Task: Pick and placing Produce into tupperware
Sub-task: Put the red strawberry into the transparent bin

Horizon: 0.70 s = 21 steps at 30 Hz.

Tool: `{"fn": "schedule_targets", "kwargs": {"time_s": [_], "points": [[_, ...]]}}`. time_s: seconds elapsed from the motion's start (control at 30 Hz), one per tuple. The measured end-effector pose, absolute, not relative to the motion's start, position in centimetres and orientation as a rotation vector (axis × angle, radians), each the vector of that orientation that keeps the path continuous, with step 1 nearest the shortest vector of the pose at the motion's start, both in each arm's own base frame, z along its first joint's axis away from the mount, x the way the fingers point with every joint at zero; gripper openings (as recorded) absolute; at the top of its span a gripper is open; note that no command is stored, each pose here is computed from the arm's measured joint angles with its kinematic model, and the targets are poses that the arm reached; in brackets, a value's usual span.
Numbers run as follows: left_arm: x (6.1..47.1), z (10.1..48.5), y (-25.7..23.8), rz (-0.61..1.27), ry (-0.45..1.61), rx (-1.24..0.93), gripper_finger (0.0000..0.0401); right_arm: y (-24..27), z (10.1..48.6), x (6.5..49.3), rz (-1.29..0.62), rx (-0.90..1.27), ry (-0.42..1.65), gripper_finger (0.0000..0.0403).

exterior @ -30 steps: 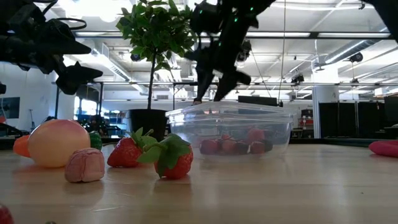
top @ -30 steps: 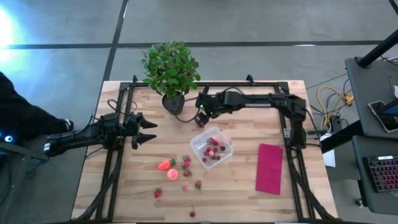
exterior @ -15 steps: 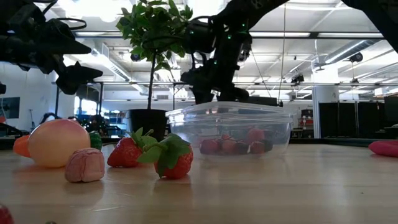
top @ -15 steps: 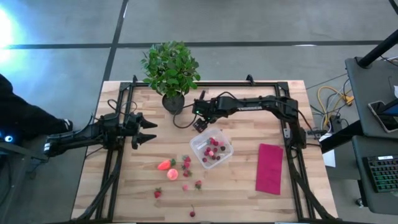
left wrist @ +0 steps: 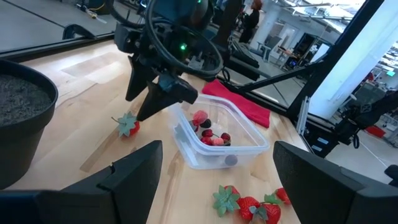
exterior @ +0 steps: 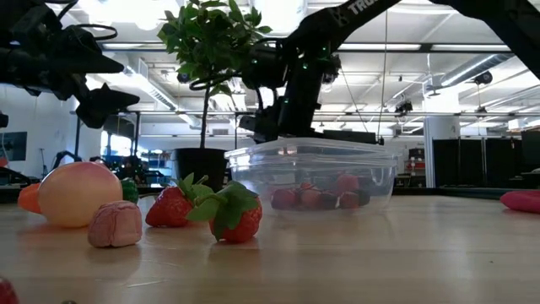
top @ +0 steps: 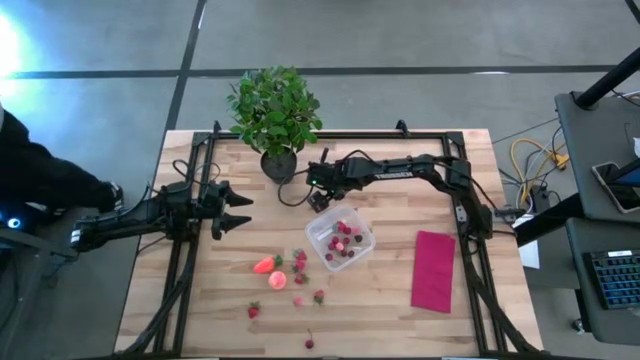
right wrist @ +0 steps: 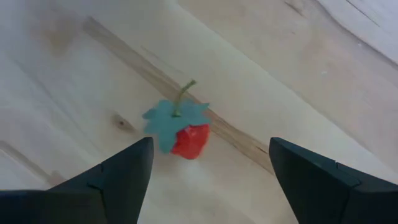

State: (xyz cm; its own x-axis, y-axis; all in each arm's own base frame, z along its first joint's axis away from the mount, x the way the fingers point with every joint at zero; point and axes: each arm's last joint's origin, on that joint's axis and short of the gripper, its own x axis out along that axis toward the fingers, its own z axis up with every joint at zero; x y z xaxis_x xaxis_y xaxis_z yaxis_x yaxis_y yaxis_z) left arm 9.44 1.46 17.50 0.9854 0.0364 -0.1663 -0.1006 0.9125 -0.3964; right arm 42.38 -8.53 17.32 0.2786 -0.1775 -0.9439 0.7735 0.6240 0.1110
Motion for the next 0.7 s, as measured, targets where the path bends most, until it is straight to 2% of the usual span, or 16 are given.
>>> {"fn": "schedule_targets", "kwargs": {"time_s": [0.4,0.7], "points": [[9.4,17.5,1.5,0.07,0.157,-0.416,0.0293,-8.8,15.8,44.6,-0.664,0.637,1.165,0.0289],[9.4,17.5,1.5,0.071,0.157,-0.416,0.0293,-8.7,15.0,44.6,-0.652,0.623,1.22,0.0264]]}}
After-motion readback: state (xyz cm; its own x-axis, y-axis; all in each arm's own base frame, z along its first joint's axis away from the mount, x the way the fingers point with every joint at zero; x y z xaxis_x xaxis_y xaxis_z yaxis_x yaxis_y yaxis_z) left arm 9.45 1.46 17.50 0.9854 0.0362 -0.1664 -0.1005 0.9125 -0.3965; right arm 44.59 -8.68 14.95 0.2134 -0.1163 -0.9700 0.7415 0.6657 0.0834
